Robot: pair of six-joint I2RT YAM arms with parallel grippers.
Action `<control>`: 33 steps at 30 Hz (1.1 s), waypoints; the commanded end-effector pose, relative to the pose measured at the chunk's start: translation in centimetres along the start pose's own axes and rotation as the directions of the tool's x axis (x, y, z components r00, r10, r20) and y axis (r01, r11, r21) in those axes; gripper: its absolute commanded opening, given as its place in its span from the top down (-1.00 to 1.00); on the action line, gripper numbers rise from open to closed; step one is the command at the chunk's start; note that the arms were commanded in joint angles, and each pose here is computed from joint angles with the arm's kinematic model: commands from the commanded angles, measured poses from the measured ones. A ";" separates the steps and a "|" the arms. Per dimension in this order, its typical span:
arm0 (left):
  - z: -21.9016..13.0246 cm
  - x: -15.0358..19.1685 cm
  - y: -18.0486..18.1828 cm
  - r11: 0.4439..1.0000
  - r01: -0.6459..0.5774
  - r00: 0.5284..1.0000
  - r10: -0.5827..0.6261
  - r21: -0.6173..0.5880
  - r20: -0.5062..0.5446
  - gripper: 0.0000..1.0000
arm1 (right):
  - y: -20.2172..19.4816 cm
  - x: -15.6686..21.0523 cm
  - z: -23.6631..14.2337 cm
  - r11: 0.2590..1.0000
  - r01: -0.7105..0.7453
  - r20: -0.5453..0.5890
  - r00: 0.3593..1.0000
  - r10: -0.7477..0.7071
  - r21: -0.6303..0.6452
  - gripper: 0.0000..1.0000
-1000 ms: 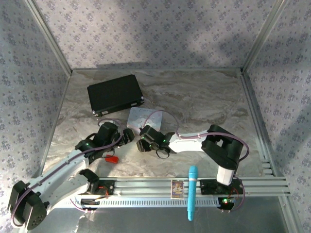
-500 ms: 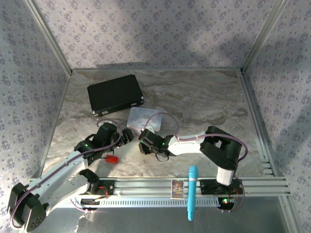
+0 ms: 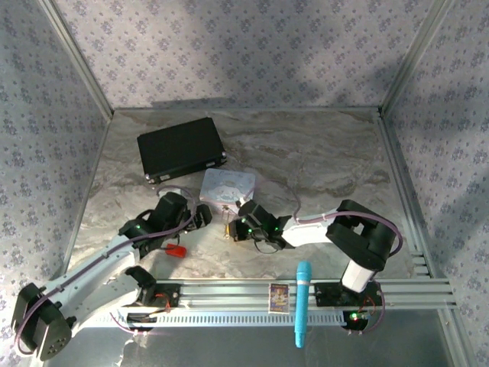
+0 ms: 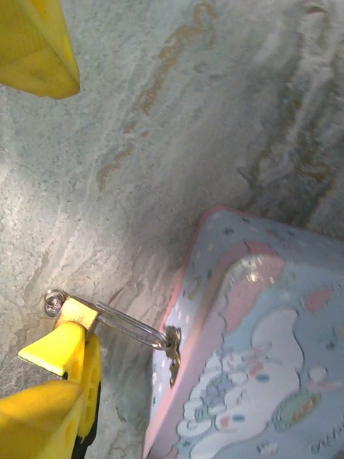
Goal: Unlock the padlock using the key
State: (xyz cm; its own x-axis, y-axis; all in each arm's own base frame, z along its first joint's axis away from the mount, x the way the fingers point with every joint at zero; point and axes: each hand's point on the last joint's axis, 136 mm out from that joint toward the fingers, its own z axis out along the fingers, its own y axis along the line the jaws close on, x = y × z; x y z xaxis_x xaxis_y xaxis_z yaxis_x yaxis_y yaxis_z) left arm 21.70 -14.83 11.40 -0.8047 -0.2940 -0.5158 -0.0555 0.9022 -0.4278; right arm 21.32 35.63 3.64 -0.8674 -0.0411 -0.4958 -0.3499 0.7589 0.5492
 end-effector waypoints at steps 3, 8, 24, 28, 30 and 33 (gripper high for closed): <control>-1.6 -3.9 -1.6 0.965 -0.240 0.966 0.248 -0.104 0.070 -1.00 | -2.9 1.9 -0.9 0.993 -0.113 -0.064 0.991 0.114 0.019 0.92; -0.7 -4.4 -4.7 0.836 -0.524 0.847 0.532 -0.164 0.007 -1.00 | -4.2 1.6 -1.8 0.968 -0.244 -0.064 0.968 0.241 -0.052 0.98; 7.9 -1.8 -11.9 0.313 -0.945 0.326 0.929 -0.097 -0.177 -0.68 | -7.3 1.0 -4.9 0.953 -0.295 -0.056 0.955 0.292 -0.073 1.00; 8.5 -0.2 -12.4 0.302 -0.950 0.312 0.935 -0.082 -0.168 -0.67 | -7.2 0.3 -4.7 0.945 -0.314 -0.018 0.949 0.314 -0.094 1.00; 8.8 0.4 -12.1 0.303 -0.950 0.312 0.932 -0.076 -0.186 -0.60 | -7.2 0.0 -4.7 0.943 -0.319 0.001 0.947 0.321 -0.095 1.00; 9.6 1.1 -10.8 0.256 -0.961 0.275 0.931 -0.106 -0.240 -0.51 | -6.9 -1.0 -4.9 0.932 -0.338 0.034 0.938 0.345 -0.132 1.00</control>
State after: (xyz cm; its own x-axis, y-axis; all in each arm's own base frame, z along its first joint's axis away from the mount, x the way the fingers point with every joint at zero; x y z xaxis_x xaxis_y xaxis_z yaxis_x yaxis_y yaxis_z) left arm 27.83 -28.68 11.00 -0.4156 0.7827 -0.4634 0.6710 0.6078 0.4248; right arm 22.17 27.42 3.47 -0.9338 0.1919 -0.3021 -0.1087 0.6523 0.7501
